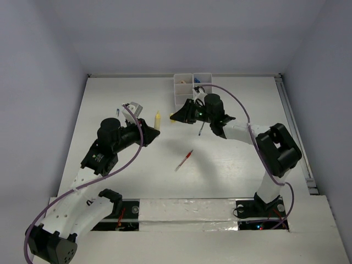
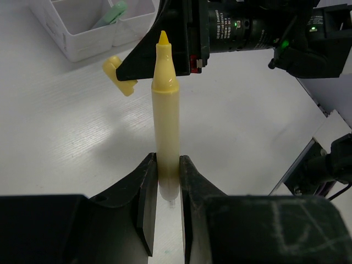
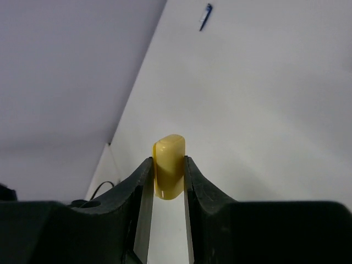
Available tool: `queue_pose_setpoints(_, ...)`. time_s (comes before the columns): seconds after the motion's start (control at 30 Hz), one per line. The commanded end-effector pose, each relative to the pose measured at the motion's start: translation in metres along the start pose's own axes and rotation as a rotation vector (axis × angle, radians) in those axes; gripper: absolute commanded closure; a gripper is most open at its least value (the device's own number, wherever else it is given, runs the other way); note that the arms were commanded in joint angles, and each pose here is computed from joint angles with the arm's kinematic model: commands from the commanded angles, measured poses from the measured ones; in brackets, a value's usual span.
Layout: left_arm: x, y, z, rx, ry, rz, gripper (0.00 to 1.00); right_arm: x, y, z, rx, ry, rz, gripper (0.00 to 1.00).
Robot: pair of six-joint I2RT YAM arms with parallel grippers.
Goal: Sort the stationery into containers
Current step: Pick up the pen cap from the center of the board.
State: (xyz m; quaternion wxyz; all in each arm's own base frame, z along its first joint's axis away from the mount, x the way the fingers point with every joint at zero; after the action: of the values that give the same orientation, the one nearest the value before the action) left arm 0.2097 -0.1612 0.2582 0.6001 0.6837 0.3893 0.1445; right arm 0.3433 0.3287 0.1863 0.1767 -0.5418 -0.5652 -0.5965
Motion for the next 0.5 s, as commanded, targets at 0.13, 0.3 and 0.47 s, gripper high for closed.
queue_pose_setpoints(0.13, -0.005, 0.010, 0.000, -0.054, -0.036, 0.015, 1.00, 0.002, -0.010, -0.001, 0.012, 0.079, 0.036, 1.00)
queue_pose_setpoints(0.3, -0.004, 0.010, 0.001, -0.049, -0.035, 0.016, 1.00, -0.027, -0.036, 0.006, 0.079, 0.006, 0.120, 0.99)
queue_pose_setpoints(0.47, -0.003, 0.009, 0.001, -0.045, -0.031, 0.018, 1.00, -0.043, -0.066, 0.019, 0.189, -0.019, 0.161, 0.96)
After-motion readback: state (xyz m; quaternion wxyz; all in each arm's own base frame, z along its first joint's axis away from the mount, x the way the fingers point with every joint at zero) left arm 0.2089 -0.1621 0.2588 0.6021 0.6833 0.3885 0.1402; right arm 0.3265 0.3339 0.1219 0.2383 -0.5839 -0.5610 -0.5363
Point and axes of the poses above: each gripper's point midway between its finger pads, its own z axis out along the fingers, its own x axis along the line the jaws close on, y = z × x, the point moved 4 cm from there along -z, back along the fingers, and after that the axes turned 8 degrees about z, right-handed, at the moved point
